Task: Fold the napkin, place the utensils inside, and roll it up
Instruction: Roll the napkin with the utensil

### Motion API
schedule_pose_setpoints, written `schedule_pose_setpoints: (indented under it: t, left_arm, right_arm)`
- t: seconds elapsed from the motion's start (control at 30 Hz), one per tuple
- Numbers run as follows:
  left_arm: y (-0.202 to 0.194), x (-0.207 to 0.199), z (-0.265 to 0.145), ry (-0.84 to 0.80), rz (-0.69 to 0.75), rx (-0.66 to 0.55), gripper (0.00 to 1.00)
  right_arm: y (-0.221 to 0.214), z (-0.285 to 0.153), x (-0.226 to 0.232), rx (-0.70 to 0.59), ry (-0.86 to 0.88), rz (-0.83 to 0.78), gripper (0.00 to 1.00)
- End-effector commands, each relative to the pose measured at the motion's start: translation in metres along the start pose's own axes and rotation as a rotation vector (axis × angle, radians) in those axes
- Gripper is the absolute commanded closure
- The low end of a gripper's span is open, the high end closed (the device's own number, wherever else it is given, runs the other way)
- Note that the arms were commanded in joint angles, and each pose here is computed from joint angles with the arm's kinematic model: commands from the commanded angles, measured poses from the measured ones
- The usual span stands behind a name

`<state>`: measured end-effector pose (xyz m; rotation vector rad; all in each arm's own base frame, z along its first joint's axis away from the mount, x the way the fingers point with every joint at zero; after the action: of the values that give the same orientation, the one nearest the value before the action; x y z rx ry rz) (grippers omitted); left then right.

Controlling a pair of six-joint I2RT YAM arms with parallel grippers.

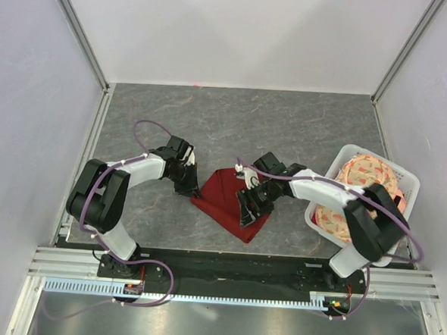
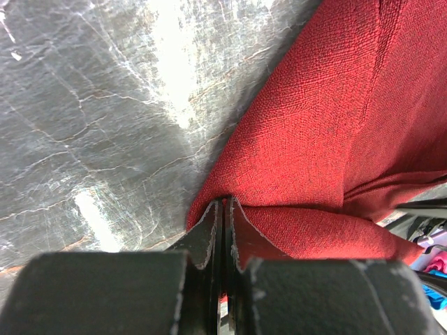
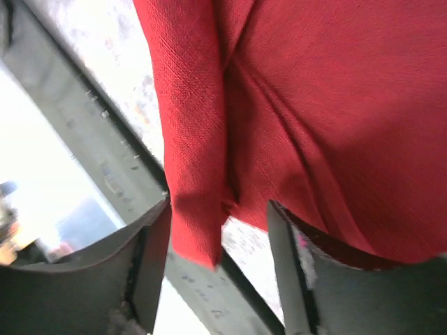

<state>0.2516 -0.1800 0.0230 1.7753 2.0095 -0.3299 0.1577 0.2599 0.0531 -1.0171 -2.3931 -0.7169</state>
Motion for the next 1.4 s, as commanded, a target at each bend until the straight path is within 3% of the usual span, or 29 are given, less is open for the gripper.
schedule_pose_setpoints:
  t: [0.0,0.07,0.13,0.4,0.73,1.2,1.37]
  left_arm:
    - [-0.004,0.024,0.006,0.108,0.040,0.020,0.98]
    - [-0.003,0.023,0.006,0.104,0.039,0.019,0.98]
    - [-0.003,0.023,0.006,0.101,0.040,0.020,0.98]
    - [-0.004,0.022,0.006,0.095,0.041,0.022,0.98]
    - [-0.005,0.020,0.005,0.090,0.042,0.022,0.98]
    - [-0.005,0.020,0.006,0.087,0.045,0.025,0.98]
    - [-0.005,0.021,0.006,0.087,0.043,0.025,0.98]
  right_arm:
    - [0.040,-0.055,0.008,-0.197,-0.292,-0.141,0.31]
    - [0.040,-0.060,0.016,-0.216,-0.403,-0.198,0.30]
    - [0.037,-0.057,0.036,-0.229,-0.424,-0.220,0.30]
    - [0.015,-0.021,0.043,-0.154,-0.547,-0.232,0.30]
    - [0.008,0.005,0.044,-0.094,-0.550,-0.269,0.37]
    - [-0.021,0.033,0.025,-0.004,-0.540,-0.205,0.43]
    - [-0.029,0.040,0.020,0.015,-0.524,-0.193,0.55]
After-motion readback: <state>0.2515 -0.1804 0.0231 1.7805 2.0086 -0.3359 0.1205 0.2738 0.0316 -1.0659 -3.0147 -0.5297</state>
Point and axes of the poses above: each gripper's point midway between its finger pads, its own z axis out along the fingers, its own x axis along the line the jaws close on, y = z × x, the point moved 1 cm from there along -z, back along the fingers, and after that the axes turned 6 degrees about -z, right-handed, at the moved point
